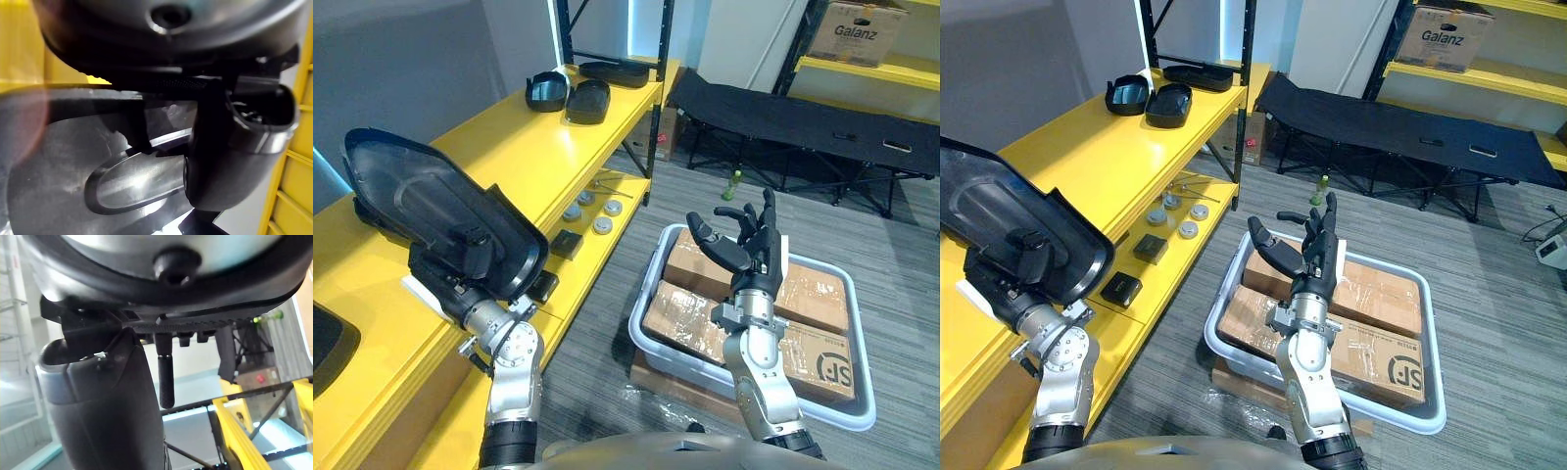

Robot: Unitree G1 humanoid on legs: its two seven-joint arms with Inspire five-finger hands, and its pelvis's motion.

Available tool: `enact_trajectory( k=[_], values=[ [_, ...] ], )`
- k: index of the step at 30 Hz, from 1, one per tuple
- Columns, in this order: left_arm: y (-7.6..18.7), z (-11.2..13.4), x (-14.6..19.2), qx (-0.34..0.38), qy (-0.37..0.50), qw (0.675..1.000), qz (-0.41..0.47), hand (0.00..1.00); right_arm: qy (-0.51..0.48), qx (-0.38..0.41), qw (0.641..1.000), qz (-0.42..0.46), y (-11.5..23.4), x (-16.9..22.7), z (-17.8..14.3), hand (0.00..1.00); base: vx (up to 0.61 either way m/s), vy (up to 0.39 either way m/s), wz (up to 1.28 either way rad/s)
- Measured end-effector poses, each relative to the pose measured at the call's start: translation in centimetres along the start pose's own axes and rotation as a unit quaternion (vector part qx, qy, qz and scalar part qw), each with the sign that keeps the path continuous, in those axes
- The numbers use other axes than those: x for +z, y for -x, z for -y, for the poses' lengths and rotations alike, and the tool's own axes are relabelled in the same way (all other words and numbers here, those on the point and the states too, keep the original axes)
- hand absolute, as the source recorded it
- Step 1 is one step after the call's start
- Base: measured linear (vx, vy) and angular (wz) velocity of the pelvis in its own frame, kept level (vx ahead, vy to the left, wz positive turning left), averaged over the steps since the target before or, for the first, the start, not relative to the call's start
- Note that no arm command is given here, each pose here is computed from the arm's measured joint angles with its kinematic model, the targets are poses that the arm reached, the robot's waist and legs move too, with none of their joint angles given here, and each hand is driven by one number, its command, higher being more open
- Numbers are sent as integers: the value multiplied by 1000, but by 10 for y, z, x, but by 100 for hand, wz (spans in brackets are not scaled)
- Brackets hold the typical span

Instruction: Walk over and take three plastic housings, then place them on the shelf

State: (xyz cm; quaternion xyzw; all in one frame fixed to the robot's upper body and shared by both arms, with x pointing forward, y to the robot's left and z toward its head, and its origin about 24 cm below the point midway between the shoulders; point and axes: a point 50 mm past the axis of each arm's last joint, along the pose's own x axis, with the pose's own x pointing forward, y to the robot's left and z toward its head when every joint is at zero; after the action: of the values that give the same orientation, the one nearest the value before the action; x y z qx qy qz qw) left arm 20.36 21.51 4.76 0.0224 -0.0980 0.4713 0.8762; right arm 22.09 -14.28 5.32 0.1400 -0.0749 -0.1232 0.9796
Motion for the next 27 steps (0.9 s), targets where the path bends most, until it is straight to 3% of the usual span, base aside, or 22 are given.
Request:
enact_trajectory(
  k=[7,14,20,24,27],
  values=[
    [6,-32,30,-28,53,996,65,0,8,67,998,-13,6,-4,3,100,-4,13,8],
    [0,-71,65,12,125,983,133,0,-11,130,991,-6,-1,1,-8,100,-9,5,34],
    [2,-68,89,-60,184,964,180,0,58,157,986,10,-6,5,-12,100,-23,6,108],
    [4,-70,101,-81,223,950,204,0,51,172,984,-1,-3,0,-21,100,38,72,24],
    [7,-59,103,-142,242,939,200,0,65,160,985,4,-3,1,-19,100,39,4,59]
  ],
)
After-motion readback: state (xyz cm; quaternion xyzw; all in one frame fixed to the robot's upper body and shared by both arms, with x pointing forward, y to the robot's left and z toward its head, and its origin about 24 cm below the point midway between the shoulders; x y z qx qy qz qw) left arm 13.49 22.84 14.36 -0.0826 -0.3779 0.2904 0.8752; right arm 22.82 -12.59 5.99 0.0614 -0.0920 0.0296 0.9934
